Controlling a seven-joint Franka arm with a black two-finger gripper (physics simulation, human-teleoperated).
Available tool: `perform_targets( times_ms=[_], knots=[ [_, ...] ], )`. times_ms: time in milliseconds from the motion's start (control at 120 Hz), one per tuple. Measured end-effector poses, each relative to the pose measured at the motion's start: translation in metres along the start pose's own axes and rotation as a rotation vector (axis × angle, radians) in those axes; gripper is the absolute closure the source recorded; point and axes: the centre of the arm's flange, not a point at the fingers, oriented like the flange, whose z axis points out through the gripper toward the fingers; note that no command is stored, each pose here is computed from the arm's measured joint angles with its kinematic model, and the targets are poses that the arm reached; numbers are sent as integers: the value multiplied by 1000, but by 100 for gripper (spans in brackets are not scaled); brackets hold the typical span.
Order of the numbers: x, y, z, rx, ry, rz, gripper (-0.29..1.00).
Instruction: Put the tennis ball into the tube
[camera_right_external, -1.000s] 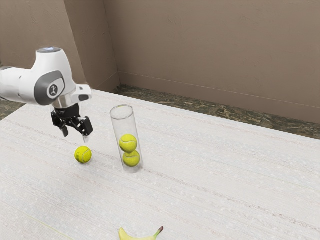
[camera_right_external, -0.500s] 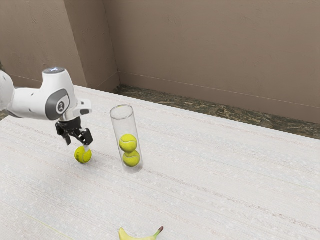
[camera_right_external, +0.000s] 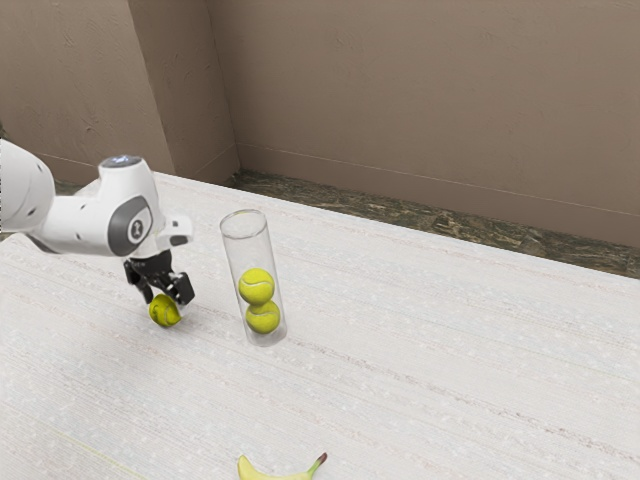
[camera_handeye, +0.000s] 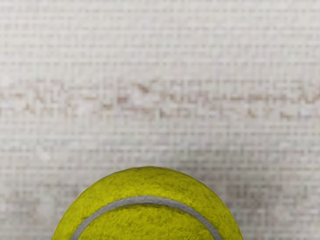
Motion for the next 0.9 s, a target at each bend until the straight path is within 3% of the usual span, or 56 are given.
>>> perform_targets(
  times_ms=[133,367,683,792,900],
  knots=[
    [1,-3,10,-4,-8,3,1],
    [2,-5,11,-6,-6,12,19],
    [3,-1,1,-4,9,26,28],
    [2,8,-36,1,52,39,31],
    [-3,27,-115,13,123,65,33]
  ],
)
